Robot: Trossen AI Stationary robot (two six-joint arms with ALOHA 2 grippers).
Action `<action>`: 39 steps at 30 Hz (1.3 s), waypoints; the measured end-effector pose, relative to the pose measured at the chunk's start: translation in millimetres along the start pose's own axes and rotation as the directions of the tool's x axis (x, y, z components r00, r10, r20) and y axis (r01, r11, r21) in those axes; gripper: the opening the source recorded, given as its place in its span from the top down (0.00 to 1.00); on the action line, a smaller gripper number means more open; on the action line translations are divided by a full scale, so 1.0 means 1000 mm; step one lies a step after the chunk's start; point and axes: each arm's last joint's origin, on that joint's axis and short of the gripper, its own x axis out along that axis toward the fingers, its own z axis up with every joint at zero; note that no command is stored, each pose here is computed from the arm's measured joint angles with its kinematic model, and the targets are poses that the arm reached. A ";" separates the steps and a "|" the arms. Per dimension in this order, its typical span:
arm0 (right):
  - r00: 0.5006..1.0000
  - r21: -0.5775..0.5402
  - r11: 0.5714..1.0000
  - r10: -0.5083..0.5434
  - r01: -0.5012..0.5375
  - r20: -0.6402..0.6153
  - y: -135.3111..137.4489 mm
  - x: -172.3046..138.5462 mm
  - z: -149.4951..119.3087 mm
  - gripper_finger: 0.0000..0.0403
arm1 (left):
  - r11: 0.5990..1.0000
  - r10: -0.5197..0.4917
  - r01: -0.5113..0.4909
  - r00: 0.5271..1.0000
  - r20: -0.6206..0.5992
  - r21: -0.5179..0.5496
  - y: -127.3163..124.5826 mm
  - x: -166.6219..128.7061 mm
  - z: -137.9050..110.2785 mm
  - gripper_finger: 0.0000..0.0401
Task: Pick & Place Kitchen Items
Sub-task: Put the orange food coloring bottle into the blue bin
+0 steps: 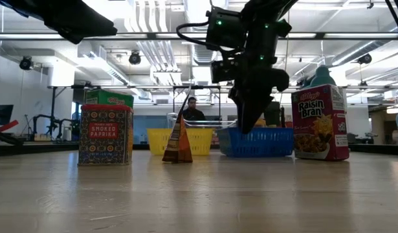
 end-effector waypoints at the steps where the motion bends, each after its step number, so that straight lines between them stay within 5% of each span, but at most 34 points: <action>1: 1.000 -0.005 1.000 0.001 -0.001 -0.002 0.002 0.000 0.000 0.66 | 1.000 0.000 0.000 1.000 0.000 0.000 0.000 0.000 0.000 0.66; 16: 0.997 -0.058 0.998 0.026 -0.030 -0.068 0.039 -0.001 -0.007 0.59 | 1.000 0.008 -0.008 1.000 0.001 -0.007 0.000 0.000 0.000 0.66; 20: 0.997 -0.084 0.996 0.022 -0.028 -0.069 0.051 -0.003 -0.008 0.56 | 0.981 0.191 -0.190 0.982 0.017 -0.029 0.005 0.002 -0.001 0.66; 23: 0.998 -0.110 0.994 -0.003 -0.003 -0.057 0.058 -0.005 -0.007 0.55 | 0.977 0.209 -0.209 0.978 0.021 -0.031 0.006 0.002 0.000 0.66; 39: 0.998 -0.239 0.969 -0.063 0.058 -0.013 0.047 -0.044 0.015 0.58 | 0.977 0.211 -0.210 0.977 0.019 -0.029 0.006 0.002 -0.001 0.66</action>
